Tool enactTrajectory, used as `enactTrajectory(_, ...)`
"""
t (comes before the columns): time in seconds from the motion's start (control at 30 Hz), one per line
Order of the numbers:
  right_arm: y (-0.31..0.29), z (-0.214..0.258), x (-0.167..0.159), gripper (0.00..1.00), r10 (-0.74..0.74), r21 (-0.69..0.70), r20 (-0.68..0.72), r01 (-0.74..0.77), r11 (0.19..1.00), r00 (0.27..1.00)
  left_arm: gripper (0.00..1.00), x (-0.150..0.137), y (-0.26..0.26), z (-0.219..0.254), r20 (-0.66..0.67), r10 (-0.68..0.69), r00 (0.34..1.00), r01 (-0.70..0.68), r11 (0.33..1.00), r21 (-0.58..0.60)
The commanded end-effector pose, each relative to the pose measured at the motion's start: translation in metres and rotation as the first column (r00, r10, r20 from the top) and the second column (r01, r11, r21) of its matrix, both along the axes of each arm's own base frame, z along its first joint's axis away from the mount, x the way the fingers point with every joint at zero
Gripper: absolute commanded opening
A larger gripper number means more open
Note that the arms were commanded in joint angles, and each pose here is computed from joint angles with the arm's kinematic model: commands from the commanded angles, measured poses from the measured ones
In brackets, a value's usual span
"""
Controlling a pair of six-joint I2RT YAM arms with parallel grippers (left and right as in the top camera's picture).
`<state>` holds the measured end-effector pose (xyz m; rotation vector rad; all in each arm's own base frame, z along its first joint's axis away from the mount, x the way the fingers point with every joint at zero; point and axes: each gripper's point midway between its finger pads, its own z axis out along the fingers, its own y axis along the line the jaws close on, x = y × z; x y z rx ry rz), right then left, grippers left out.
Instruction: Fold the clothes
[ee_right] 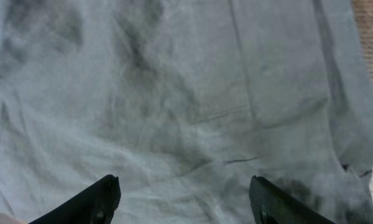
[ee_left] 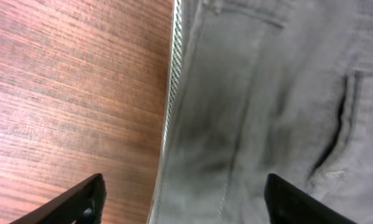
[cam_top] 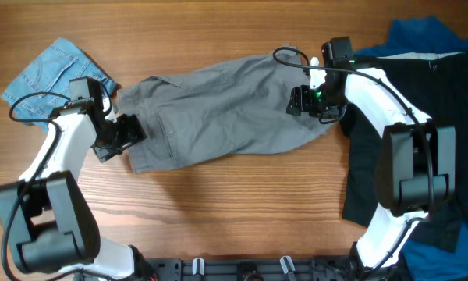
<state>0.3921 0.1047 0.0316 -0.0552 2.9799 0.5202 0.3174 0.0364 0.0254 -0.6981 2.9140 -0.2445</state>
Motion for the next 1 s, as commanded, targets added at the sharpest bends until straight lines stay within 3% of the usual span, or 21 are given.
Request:
enactTrajectory(0.0,0.006,-0.007,-0.005,0.71,0.040,0.031,-0.012,-0.039,0.999,0.999,0.87,-0.003,-0.013,-0.025,-0.005,-0.087,0.996,0.086,0.993,-0.082)
enactTrajectory(0.07,0.007,-0.007,-0.004,0.71,0.039,0.031,-0.006,-0.039,0.999,0.999,0.85,-0.005,-0.027,-0.036,-0.004,-0.149,0.989,0.146,0.977,-0.158)
enactTrajectory(0.13,0.007,-0.007,-0.003,0.72,0.037,0.032,-0.002,-0.037,0.999,0.999,0.75,-0.009,-0.033,-0.047,-0.022,-0.177,0.984,0.169,0.965,-0.202)
enactTrajectory(0.2,0.005,-0.007,-0.002,0.72,0.035,0.025,0.000,-0.035,0.999,0.999,0.56,-0.015,-0.038,-0.061,-0.060,-0.189,0.980,0.171,0.957,-0.236)
enactTrajectory(0.23,0.005,-0.007,-0.002,0.72,0.035,0.026,0.000,-0.035,0.999,0.999,0.39,-0.020,-0.039,-0.070,-0.088,-0.190,0.978,0.163,0.955,-0.247)
enactTrajectory(0.33,0.005,-0.007,-0.002,0.69,0.035,0.026,0.001,-0.035,0.999,0.999,0.05,-0.031,-0.042,-0.084,-0.146,-0.191,0.971,0.146,0.950,-0.276)
enactTrajectory(0.47,0.005,-0.006,-0.004,0.47,0.034,0.026,-0.007,-0.034,0.999,0.999,0.04,-0.035,-0.036,-0.073,-0.175,-0.179,0.968,0.131,0.957,-0.259)
enactTrajectory(0.57,0.001,0.006,-0.007,0.45,0.026,0.026,-0.001,-0.026,0.999,1.000,0.04,-0.037,-0.012,-0.042,-0.247,-0.142,0.959,0.097,0.978,-0.186)
enactTrajectory(0.67,-0.001,0.035,-0.003,0.45,0.019,0.032,0.068,-0.021,0.999,0.998,0.04,-0.032,0.038,0.029,-0.318,-0.030,0.948,0.041,0.999,0.027)
enactTrajectory(0.77,-0.001,0.057,0.002,0.44,-0.009,0.045,0.124,0.004,0.999,0.992,0.04,-0.010,0.057,0.097,-0.230,0.036,0.973,-0.007,0.992,0.126)
enactTrajectory(0.87,0.000,0.063,0.005,0.44,-0.011,0.048,0.150,0.004,0.999,0.989,0.04,0.017,0.033,0.149,-0.074,-0.018,0.997,0.024,0.996,0.086)
enactTrajectory(0.97,0.000,0.063,0.005,0.44,-0.014,0.049,0.149,0.007,0.999,0.989,0.04,0.028,-0.009,0.159,-0.004,-0.114,0.993,0.114,0.993,0.019)
